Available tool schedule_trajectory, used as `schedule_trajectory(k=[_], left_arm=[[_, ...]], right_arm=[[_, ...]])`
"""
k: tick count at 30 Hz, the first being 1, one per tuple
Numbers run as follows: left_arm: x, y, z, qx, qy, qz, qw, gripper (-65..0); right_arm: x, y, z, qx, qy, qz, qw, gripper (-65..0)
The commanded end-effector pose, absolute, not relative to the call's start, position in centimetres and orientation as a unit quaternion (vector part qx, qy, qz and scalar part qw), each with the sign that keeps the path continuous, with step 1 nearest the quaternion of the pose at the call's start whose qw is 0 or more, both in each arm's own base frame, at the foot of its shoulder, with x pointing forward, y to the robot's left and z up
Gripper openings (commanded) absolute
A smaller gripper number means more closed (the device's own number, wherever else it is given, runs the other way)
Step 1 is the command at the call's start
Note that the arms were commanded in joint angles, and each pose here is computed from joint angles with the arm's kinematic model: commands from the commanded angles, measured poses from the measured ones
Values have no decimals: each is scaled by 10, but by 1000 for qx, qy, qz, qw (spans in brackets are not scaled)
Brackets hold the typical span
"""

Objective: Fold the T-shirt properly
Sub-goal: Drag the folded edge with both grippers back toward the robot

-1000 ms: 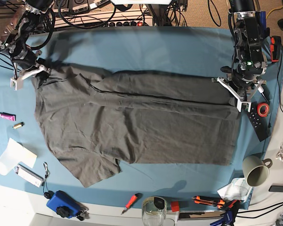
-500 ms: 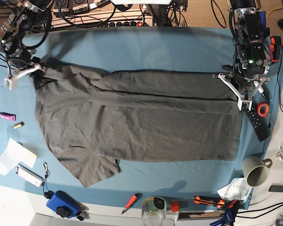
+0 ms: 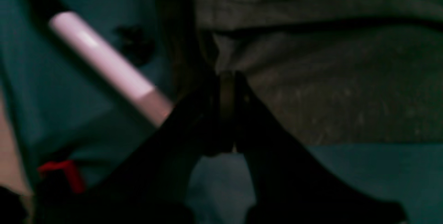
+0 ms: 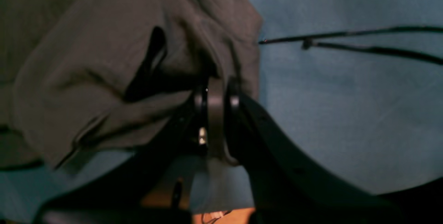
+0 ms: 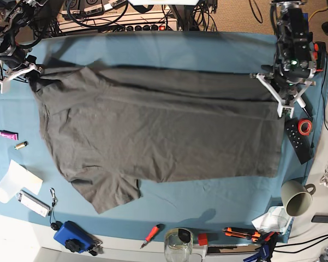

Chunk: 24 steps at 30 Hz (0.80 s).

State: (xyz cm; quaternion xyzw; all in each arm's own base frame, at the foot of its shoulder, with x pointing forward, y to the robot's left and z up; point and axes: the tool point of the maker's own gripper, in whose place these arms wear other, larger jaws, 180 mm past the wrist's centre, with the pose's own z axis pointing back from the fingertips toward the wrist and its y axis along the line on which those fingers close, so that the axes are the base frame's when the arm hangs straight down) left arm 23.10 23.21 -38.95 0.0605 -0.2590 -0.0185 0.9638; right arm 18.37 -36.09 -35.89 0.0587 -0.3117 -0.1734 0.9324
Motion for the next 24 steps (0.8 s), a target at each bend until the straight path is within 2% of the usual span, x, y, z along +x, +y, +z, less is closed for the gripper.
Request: schedule_trajectory(k=[1,9,20,24], left_arm=[[233,246,-379,88,-267,-24,959,-650],[214,252,-385,94,-244,-35,964,-650],[199,246,-383,91,-235,-49,967,-650],[188,242,-380,91,-232,-60,967,-650]], right_arm=[[188,-372,-346,40,-324,-163,931,-650],[178,-368,-349,48,-302,-162,938,-650],[140,-376,-313,-28,-305,-128,943,-650],[124,-379,-318,-33,-280,-137,950,-650]])
